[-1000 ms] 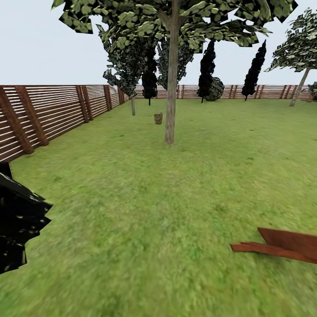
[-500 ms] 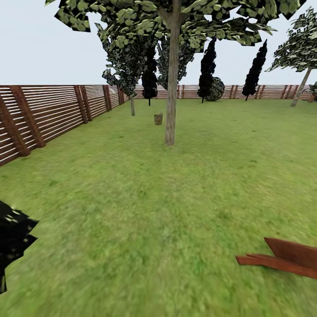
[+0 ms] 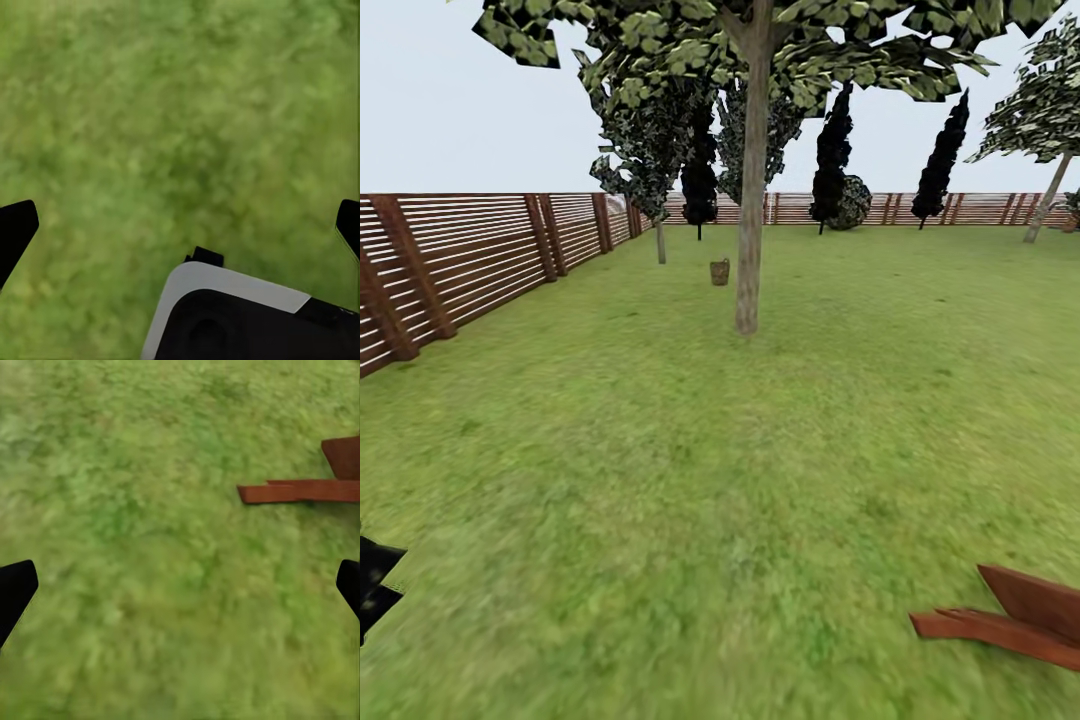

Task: Take the three Easter eggs out of the wicker basket on the lawn in the garden, then place them on the lawn next to a single tree (choose any tree) so that all three eggs are next to the same tree and none are left in the basket.

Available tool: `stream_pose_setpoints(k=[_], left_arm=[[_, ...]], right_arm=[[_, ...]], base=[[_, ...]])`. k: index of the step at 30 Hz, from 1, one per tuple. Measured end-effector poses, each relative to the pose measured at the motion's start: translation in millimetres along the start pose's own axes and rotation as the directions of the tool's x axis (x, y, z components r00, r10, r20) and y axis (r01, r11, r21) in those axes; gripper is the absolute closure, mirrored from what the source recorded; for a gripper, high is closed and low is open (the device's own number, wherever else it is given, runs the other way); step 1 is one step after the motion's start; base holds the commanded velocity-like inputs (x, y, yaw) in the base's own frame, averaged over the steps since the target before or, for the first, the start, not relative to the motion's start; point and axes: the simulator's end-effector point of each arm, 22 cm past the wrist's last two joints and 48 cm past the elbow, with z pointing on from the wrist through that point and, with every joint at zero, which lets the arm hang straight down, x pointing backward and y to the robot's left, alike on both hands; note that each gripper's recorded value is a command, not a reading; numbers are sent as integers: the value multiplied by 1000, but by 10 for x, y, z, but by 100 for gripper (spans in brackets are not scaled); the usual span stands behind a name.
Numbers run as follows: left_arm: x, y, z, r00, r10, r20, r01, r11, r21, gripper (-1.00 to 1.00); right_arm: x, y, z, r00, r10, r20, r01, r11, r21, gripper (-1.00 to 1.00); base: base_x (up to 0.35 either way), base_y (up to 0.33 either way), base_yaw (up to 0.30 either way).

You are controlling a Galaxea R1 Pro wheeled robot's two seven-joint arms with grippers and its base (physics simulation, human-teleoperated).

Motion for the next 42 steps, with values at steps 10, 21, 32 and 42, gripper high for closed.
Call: stream_pose_setpoints(k=[10,21,32,42], left_arm=[[-14,-8,-2,1000,0,7,0,1000,0,-100],[-9,-8,-2,1000,0,5,0,1000,0,-100],[3,-6,-2,1000,-1,0,1,1000,-1,-100],[2,-19,-4,1000,0,1,0,1000,2,-100]], right_arm=[[4,-5,-1,1000,0,-1,0,1000,2,-100],[4,0,-1,1000,-1,-1,1,1000,0,-100],[2,-4,-1,1000,0,-1,0,1000,2,-100],[-3,-5,1,1000,1,1,-1,1000,2,-100]], base=[[321,0,0],[321,0,0],[321,0,88],[321,0,40]])
